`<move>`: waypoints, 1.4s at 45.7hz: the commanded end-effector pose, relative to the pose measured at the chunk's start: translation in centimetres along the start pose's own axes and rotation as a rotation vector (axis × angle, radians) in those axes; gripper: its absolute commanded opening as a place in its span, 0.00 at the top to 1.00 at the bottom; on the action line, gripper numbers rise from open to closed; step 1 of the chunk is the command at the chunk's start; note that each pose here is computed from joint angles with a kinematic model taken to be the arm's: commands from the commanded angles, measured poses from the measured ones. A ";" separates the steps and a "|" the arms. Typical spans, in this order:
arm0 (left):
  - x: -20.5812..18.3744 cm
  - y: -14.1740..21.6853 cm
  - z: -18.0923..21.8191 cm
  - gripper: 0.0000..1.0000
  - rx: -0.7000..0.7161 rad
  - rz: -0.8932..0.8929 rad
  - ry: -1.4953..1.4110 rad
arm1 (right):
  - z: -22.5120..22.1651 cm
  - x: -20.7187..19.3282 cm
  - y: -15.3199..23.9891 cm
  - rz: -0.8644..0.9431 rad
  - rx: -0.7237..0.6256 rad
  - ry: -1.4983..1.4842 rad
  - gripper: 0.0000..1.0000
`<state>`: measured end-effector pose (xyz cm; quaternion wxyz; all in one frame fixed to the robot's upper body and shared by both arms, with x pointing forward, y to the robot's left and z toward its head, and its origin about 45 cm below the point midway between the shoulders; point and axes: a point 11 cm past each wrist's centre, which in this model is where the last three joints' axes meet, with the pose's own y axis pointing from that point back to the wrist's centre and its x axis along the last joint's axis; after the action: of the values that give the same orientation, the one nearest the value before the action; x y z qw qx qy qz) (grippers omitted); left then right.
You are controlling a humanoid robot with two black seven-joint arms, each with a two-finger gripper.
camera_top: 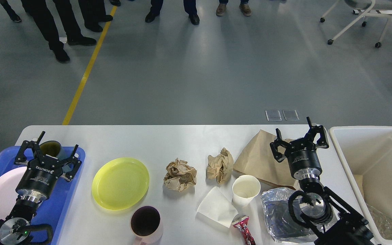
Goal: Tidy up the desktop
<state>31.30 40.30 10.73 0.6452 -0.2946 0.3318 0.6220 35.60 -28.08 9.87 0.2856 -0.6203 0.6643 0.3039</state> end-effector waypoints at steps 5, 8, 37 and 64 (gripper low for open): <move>0.0 -0.1 0.5 0.03 -0.019 0.002 0.005 | 0.0 0.0 0.0 0.000 0.000 0.000 0.00; 0.1 -0.1 0.5 0.03 -0.008 0.005 -0.004 | 0.0 0.0 0.0 0.000 0.000 0.000 0.00; -0.1 -0.4 0.6 0.03 0.001 0.010 -0.017 | 0.0 0.0 0.0 -0.001 0.000 0.001 0.00; -2.0 -3.4 8.6 0.03 0.147 -0.013 -0.400 | 0.0 0.0 0.0 0.000 0.000 0.000 0.00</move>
<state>33.75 44.73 14.88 0.6891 -0.1803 0.2726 0.6467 35.60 -28.06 9.87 0.2857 -0.6204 0.6642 0.3040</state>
